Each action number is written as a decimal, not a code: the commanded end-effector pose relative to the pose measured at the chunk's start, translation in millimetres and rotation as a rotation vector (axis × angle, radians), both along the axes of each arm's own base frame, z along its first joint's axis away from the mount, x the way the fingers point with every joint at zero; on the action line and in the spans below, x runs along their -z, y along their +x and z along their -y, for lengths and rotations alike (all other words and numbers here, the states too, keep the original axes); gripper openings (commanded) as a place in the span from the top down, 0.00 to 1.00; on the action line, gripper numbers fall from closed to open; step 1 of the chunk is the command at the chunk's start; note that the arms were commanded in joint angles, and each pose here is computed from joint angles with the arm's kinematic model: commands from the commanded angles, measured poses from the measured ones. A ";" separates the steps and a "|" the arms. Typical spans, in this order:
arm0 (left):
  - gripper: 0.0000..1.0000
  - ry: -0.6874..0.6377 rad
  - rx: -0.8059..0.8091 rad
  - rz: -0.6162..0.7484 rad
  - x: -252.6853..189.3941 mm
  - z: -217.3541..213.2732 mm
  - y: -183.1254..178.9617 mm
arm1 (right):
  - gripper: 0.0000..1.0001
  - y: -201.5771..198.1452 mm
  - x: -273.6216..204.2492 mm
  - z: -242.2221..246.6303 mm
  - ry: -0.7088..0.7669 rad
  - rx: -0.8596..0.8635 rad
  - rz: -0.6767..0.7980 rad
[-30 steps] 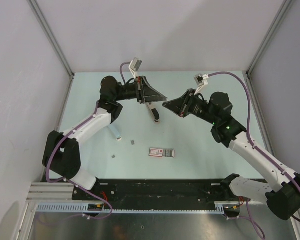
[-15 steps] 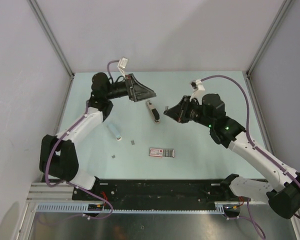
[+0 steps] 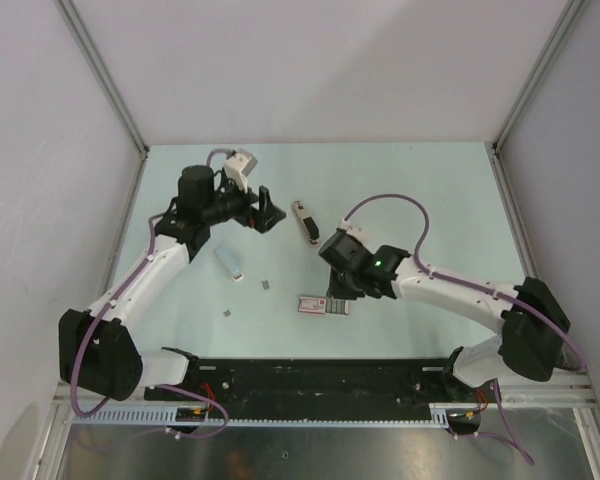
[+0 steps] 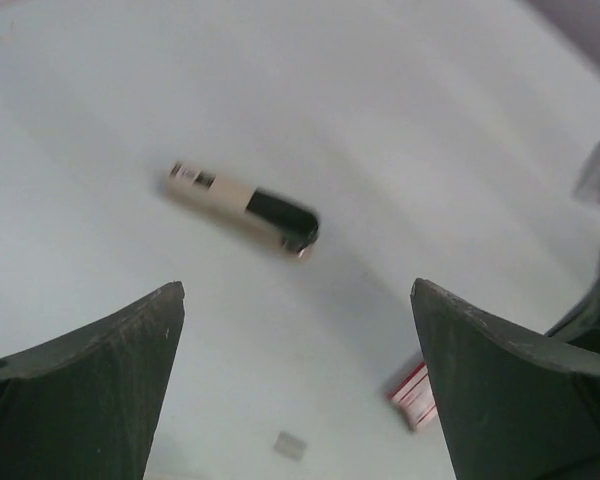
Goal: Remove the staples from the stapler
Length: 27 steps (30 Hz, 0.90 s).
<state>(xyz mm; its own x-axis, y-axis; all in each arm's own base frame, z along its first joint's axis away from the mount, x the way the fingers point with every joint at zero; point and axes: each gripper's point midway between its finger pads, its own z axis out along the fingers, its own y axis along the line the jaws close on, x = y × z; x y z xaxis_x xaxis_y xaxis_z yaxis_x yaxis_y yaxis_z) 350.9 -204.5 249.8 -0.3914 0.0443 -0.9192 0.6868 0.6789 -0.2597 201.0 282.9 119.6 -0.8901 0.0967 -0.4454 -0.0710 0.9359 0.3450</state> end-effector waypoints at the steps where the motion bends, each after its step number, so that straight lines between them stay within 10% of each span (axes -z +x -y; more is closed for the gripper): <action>1: 0.00 0.244 -0.003 0.107 37.3 -25.7 -5.7 | 1.00 -1.6 2.1 2.0 -0.075 0.160 0.005; 27: 0.00 0.286 0.045 0.128 55.7 -29.7 -25.7 | 1.00 -12.1 58.1 -4.6 -0.289 0.251 -0.035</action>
